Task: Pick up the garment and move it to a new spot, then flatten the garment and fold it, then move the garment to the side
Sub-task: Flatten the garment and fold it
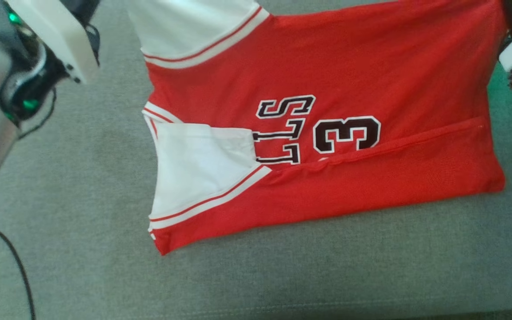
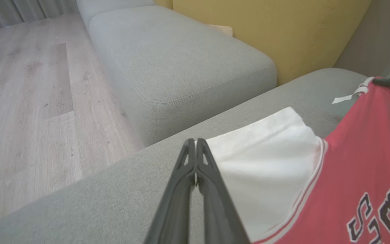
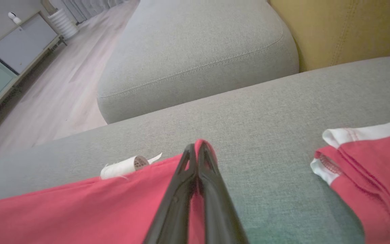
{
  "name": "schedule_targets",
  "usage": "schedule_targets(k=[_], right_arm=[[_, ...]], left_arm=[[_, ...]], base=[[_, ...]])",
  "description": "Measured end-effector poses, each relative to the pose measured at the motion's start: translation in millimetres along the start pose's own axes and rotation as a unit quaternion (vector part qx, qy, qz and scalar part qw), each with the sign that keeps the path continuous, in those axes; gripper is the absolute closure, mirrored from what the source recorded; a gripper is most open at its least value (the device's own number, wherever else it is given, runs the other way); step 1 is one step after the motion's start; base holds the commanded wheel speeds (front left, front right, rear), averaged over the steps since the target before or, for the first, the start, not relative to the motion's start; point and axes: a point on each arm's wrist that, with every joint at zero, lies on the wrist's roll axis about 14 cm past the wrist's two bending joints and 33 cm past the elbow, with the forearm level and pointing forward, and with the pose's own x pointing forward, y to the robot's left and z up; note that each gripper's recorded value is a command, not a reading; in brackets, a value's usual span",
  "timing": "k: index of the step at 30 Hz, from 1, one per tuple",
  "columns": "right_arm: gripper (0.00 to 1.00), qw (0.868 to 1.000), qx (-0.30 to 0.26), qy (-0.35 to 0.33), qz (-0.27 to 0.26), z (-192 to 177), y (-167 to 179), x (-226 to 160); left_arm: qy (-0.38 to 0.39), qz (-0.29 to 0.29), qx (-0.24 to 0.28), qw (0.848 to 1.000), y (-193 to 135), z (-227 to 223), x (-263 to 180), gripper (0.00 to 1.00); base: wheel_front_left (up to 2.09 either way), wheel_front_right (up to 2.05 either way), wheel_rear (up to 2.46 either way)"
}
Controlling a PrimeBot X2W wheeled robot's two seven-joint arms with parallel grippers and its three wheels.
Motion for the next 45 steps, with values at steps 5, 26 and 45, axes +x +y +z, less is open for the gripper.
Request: schedule_targets(k=[5, 26, 45], right_arm=[[1.00, 1.000, 0.004, 0.000, 0.015, -10.3, 6.1, -15.2], [1.00, 0.998, 0.009, 0.057, 0.025, -78.3, 5.5, -57.1], [0.89, 0.996, 0.044, 0.078, 0.011, -118.5, -6.5, -77.6]], left_arm=[[-0.012, -0.002, -0.028, 1.000, -12.1, -4.4, -25.4, 1.00], [0.009, -0.002, -0.131, 0.991, -84.0, -68.9, -127.3, 1.00], [0.057, 0.013, -0.154, 0.986, -111.3, -119.2, -145.5, 0.91]], base=[[0.00, 0.00, 0.00], [0.00, 0.00, 0.00], [0.00, 0.00, 0.00]])
